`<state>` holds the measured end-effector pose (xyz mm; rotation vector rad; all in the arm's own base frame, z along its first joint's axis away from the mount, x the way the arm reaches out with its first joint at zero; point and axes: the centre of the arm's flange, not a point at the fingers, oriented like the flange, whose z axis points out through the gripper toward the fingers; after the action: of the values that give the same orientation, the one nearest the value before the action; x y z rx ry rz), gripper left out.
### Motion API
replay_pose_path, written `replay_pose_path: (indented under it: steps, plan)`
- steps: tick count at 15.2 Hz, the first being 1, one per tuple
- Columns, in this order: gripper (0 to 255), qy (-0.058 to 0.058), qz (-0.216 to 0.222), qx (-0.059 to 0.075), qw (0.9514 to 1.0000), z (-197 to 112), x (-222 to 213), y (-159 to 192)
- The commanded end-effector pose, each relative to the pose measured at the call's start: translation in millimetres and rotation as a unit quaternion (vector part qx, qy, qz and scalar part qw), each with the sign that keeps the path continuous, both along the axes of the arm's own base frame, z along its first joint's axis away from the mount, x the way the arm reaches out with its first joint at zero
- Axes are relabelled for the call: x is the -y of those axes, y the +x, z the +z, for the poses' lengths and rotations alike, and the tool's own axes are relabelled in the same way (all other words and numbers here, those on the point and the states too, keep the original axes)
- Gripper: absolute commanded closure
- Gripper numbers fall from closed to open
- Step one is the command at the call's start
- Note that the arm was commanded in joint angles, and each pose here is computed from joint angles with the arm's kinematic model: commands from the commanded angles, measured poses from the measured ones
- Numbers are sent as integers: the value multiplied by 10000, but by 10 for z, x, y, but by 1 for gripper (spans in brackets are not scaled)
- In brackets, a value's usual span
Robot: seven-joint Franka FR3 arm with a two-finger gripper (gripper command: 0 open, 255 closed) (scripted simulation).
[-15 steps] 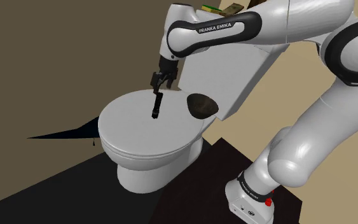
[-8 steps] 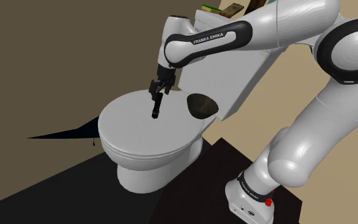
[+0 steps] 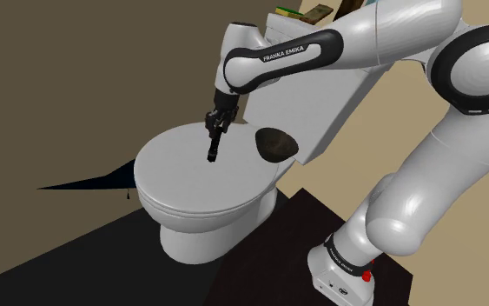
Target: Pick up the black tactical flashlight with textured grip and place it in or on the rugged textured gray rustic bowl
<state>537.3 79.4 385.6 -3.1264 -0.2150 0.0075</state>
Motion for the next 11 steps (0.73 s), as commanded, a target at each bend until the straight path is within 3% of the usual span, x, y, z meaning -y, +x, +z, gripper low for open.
replay_pose_path:
  steps: [1,11]
  plan:
    - [255,0,0,0,10000,0,0,0]
    - [255,0,0,0,10000,105,0,-1]
